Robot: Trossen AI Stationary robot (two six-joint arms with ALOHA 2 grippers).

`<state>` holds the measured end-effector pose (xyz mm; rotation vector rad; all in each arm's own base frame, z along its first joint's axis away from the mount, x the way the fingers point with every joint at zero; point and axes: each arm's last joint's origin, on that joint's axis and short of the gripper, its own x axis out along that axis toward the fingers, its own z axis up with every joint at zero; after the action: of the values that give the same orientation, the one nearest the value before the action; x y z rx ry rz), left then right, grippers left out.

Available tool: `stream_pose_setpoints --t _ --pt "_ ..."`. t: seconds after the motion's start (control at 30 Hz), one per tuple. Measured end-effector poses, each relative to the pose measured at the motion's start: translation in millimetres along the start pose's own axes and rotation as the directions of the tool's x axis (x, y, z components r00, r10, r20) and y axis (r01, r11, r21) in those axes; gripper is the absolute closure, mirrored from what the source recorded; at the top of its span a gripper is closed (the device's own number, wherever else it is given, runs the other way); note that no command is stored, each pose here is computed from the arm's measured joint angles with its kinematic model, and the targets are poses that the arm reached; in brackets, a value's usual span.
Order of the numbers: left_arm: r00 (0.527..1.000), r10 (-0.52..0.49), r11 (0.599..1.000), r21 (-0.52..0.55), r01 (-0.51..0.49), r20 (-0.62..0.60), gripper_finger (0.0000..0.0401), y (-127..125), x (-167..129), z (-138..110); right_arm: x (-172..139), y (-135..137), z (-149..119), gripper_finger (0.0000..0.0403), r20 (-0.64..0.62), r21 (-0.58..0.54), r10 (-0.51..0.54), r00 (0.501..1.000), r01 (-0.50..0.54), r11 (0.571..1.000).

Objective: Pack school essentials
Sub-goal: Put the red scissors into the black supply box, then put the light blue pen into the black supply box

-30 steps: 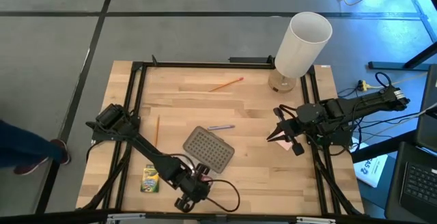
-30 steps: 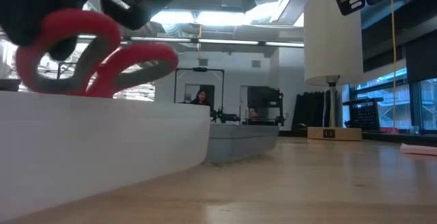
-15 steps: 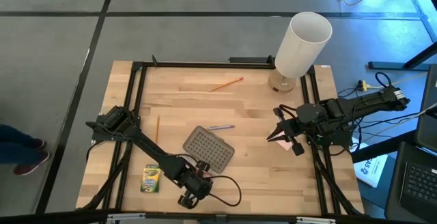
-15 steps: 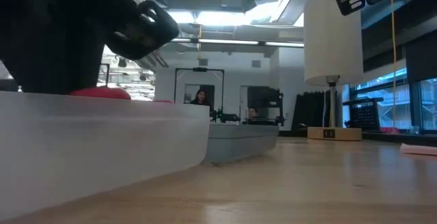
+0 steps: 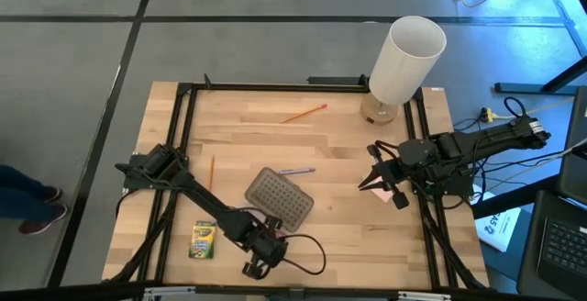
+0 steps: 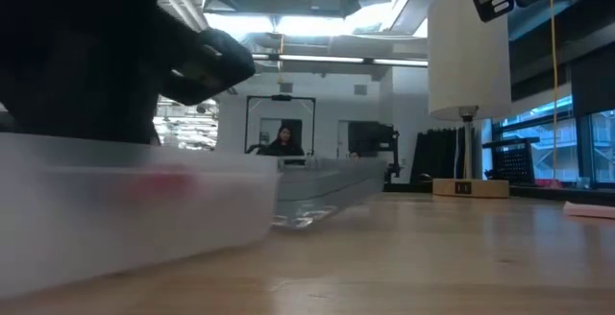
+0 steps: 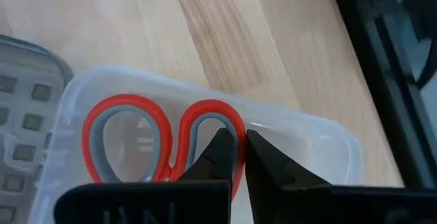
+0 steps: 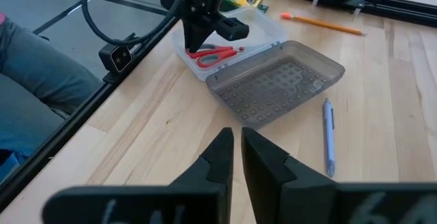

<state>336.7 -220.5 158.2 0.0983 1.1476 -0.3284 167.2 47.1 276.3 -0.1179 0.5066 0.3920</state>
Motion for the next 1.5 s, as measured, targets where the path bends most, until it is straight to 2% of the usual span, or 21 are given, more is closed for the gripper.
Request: stream_pose_setpoints --t 0.13,0.47,0.67,0.73,0.9,1.13,1.27,1.4,1.5 --pt "1.0 0.005 0.998 -0.055 -0.005 -0.003 0.0376 3 1 0 0 0 0 0.0368 0.0 0.002 0.0 1.0 0.0 1.0" --pt "1.0 0.003 0.997 -0.073 -0.002 0.017 0.0315 6 1 3 0 0 0 0.0368 0.0 0.002 0.0 1.0 0.0 1.0" --pt "1.0 -0.002 0.997 -0.076 0.004 0.021 0.0308 6 0 4 0 0 0 0.0368 0.0 0.0 0.001 1.0 -0.001 1.0" --pt "0.999 -0.032 0.995 -0.099 0.033 0.015 0.0308 5 -1 4 0 0 0 0.0368 0.0 -0.001 0.0 1.0 0.0 1.0" --pt "0.995 -0.084 0.983 -0.162 0.09 0.047 0.0307 8 -21 9 0 0 0 0.0368 0.0 -0.001 0.0 1.0 0.0 1.0" --pt "0.987 -0.086 0.971 -0.208 0.114 0.139 0.0307 14 -77 15 7 -1 0 0.0368 -0.019 0.022 -0.061 0.998 0.061 0.998" --pt "0.99 0.02 0.965 -0.262 0.018 0.142 0.0307 20 -110 7 24 -3 0 0.0368 -0.044 0.019 -0.085 0.995 0.086 0.996" --pt "0.978 0.174 0.938 -0.322 -0.129 0.114 0.0307 28 -138 -7 46 -5 1 0.0368 -0.083 0.007 -0.09 0.993 0.09 0.996" --pt "0.959 0.257 0.915 -0.35 -0.202 0.118 0.0307 33 -156 -14 60 -11 10 0.0368 -0.134 0.015 -0.142 0.981 0.145 0.989"
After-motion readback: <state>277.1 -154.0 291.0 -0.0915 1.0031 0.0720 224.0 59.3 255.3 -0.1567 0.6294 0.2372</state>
